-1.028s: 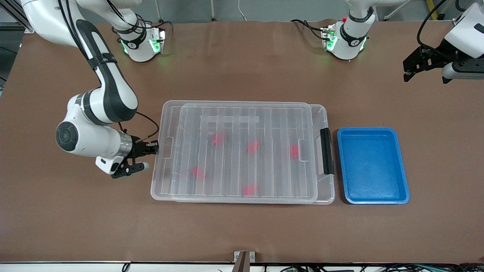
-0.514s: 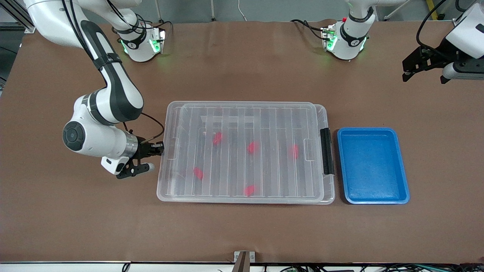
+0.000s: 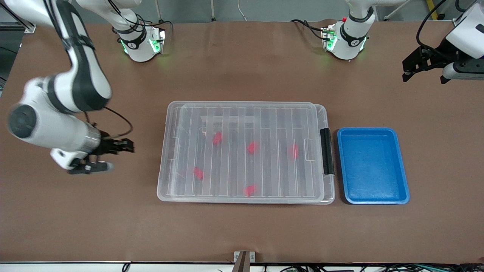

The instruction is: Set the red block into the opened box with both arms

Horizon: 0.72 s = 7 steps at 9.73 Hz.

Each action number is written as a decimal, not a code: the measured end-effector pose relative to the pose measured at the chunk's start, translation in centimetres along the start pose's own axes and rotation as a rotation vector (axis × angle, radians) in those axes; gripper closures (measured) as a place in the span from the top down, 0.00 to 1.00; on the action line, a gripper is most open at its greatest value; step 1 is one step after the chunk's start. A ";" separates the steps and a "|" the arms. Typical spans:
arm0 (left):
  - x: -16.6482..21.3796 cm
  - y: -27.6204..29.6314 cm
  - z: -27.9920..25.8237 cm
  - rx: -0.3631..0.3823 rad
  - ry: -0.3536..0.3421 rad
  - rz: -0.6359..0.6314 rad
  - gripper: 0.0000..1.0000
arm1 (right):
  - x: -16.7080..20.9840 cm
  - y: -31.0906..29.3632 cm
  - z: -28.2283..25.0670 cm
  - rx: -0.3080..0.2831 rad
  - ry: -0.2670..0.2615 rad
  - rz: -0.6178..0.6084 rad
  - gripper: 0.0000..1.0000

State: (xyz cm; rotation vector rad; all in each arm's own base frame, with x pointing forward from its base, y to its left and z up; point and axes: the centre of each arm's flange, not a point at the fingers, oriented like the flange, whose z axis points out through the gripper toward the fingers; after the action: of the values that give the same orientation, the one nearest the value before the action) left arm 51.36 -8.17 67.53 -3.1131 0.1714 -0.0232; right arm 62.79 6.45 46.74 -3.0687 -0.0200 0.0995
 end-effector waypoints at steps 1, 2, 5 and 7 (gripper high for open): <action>0.0 0.0 0.0 0.000 0.000 0.000 1.00 | -2.1 2.5 -5.0 -0.016 0.039 0.054 0.92; 0.0 0.0 0.0 0.000 -0.001 0.000 1.00 | -4.3 5.2 -9.1 -0.019 0.069 0.102 1.00; 0.0 0.0 0.0 0.000 -0.001 -0.001 1.00 | -11.3 11.3 -16.3 -0.007 0.048 0.215 1.00; 0.0 0.0 0.0 0.000 -0.001 -0.001 1.00 | -14.1 10.7 -20.2 -0.018 0.041 0.212 1.00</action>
State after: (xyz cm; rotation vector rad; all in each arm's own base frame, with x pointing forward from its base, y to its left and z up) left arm 51.36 -8.13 67.49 -3.1132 0.1698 -0.0219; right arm 50.11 -5.91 66.94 -3.0797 0.3087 0.0476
